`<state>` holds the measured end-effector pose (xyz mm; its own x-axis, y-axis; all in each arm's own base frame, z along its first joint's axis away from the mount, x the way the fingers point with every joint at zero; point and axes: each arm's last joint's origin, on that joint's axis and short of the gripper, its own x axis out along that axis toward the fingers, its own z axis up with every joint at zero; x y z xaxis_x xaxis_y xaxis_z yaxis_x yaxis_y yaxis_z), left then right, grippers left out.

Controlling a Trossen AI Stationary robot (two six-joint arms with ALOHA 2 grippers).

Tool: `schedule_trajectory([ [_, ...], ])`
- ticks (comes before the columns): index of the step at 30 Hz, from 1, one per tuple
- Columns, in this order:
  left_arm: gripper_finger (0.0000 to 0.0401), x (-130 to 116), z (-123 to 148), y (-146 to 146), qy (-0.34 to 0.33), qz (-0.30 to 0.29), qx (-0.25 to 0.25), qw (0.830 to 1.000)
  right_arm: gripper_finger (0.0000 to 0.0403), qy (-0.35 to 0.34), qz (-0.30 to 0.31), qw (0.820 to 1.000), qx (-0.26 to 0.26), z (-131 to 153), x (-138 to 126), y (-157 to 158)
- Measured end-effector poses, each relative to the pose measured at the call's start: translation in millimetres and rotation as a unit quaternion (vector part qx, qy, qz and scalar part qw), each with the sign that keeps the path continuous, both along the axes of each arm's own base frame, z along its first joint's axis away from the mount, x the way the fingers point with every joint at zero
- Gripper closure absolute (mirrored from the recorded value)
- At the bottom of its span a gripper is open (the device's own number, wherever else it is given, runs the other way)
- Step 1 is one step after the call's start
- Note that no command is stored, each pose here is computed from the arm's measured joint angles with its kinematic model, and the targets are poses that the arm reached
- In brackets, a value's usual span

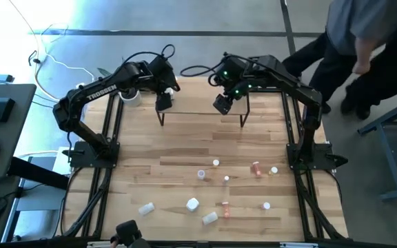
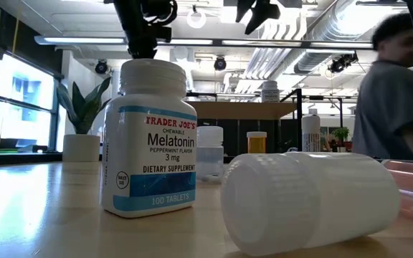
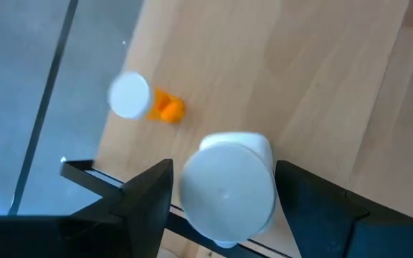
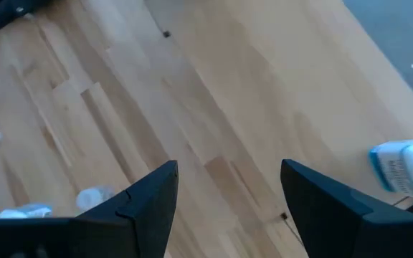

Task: Pick and place medicine bottles onto shelf by color
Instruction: Put the left white supplement bottle on the shelf, then put the right white pill bottle on the shelf

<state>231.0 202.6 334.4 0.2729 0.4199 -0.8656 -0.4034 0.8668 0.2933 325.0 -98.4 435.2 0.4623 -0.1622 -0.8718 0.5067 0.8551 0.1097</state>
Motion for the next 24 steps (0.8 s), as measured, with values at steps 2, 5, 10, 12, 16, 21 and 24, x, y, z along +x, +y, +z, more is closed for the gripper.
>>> schedule_trajectory([
  [2, 0.0165, 0.3, 6.5, 0.1, -0.01, 0.001, 0.005, 1.0, 0.0165, 0.0, 0.008, 1.0, 0.0, 0.0, 1.6, 5.3],
  [5, 0.0165, -0.6, 16.2, -0.7, -0.015, 0.001, 0.009, 1.0, 0.0165, 0.0, 0.019, 1.0, 0.0, 0.0, 3.5, 12.5],
  [10, 0.0165, -4.1, 28.4, -4.0, -0.011, 0.001, 0.005, 1.0, 0.0165, 0.006, 0.039, 0.999, -0.004, -2.1, 6.5, 22.0],
  [12, 0.0165, -6.7, 31.4, -6.7, -0.014, -0.002, -0.004, 1.0, 0.0165, 0.019, 0.05, 0.999, -0.005, -5.7, 7.5, 25.2],
  [16, 0.0165, -13.1, 38.5, -17.2, -0.052, -0.014, -0.05, 0.997, 0.0165, 0.048, 0.07, 0.996, -0.003, -17.5, 11.3, 31.8],
  [21, 0.0165, -26.7, 42.0, -33.9, -0.103, -0.025, -0.085, 0.991, 0.0165, 0.082, 0.089, 0.993, -0.008, -33.8, 17.1, 41.0],
  [24, 0.0165, -34.5, 38.3, -43.7, -0.113, -0.016, -0.081, 0.99, 0.0165, 0.102, 0.092, 0.99, -0.016, -43.3, 20.1, 46.5],
])
